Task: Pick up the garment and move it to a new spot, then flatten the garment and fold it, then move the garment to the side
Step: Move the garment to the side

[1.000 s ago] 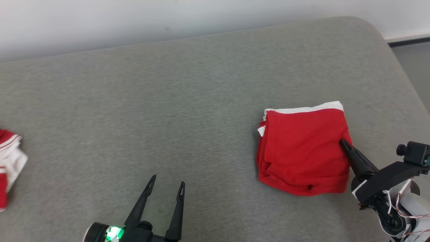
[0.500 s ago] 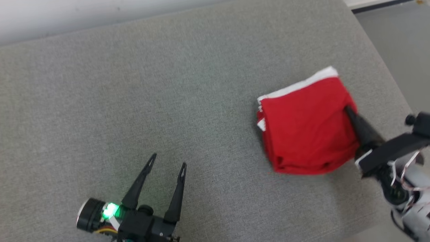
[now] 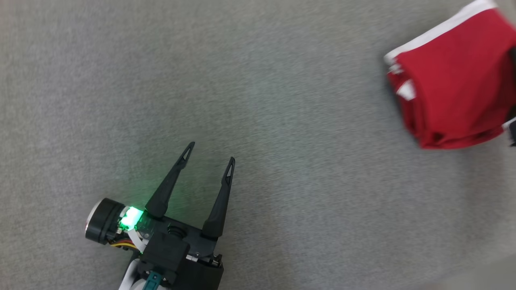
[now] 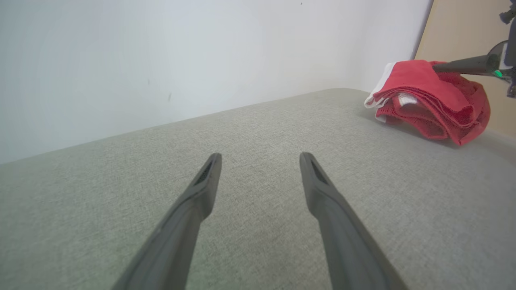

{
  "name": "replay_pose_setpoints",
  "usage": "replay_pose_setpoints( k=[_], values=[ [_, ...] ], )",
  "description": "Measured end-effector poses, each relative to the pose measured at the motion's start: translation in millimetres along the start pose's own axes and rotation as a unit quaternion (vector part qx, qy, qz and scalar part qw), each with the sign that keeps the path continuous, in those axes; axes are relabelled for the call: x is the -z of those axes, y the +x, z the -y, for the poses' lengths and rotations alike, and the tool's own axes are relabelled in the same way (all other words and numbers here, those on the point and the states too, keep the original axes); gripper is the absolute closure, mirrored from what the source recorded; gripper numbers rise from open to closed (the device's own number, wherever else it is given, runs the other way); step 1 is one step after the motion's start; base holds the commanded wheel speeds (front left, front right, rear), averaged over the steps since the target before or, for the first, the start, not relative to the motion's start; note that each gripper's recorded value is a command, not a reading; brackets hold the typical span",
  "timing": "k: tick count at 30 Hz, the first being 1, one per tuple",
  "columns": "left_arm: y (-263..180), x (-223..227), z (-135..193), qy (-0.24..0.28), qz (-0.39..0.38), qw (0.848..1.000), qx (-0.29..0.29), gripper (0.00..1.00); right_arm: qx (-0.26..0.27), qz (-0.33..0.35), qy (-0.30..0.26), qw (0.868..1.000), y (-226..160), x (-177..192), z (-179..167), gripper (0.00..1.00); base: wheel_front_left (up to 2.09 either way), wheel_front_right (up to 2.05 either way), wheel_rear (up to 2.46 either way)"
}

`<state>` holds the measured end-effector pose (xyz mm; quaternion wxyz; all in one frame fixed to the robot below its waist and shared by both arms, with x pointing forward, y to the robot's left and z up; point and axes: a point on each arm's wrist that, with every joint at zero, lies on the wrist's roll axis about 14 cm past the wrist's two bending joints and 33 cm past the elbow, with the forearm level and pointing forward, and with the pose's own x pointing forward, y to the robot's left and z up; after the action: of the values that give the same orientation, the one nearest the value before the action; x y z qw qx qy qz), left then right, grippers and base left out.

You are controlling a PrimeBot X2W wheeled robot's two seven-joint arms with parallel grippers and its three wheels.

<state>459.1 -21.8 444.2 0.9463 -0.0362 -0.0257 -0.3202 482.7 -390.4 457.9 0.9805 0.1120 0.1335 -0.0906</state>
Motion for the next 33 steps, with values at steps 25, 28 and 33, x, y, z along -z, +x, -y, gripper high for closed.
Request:
replay_pose_setpoints(
  k=[25, 28, 33],
  values=[
    [-8.0, 22.2, -28.6, 0.013, -0.03, 0.999, -0.027, 0.0, 0.116, -0.022, -0.074, 0.99, 32.8, 9.8, 71.9, 0.82, 0.0, 0.0, 0.0],
    [-9.3, 19.9, -28.4, 0.014, -0.03, 0.999, -0.028, 0.0, 0.127, -0.016, -0.075, 0.989, 32.6, 6.5, 75.3, 0.0, 0.0, 0.0, 0.0],
    [-11.7, 14.2, -28.2, 0.013, -0.027, 0.999, -0.035, 0.0, 0.137, -0.001, -0.114, 0.984, 30.0, -13.7, 80.7, 0.0, 0.0, 0.0, 0.0]
  ],
)
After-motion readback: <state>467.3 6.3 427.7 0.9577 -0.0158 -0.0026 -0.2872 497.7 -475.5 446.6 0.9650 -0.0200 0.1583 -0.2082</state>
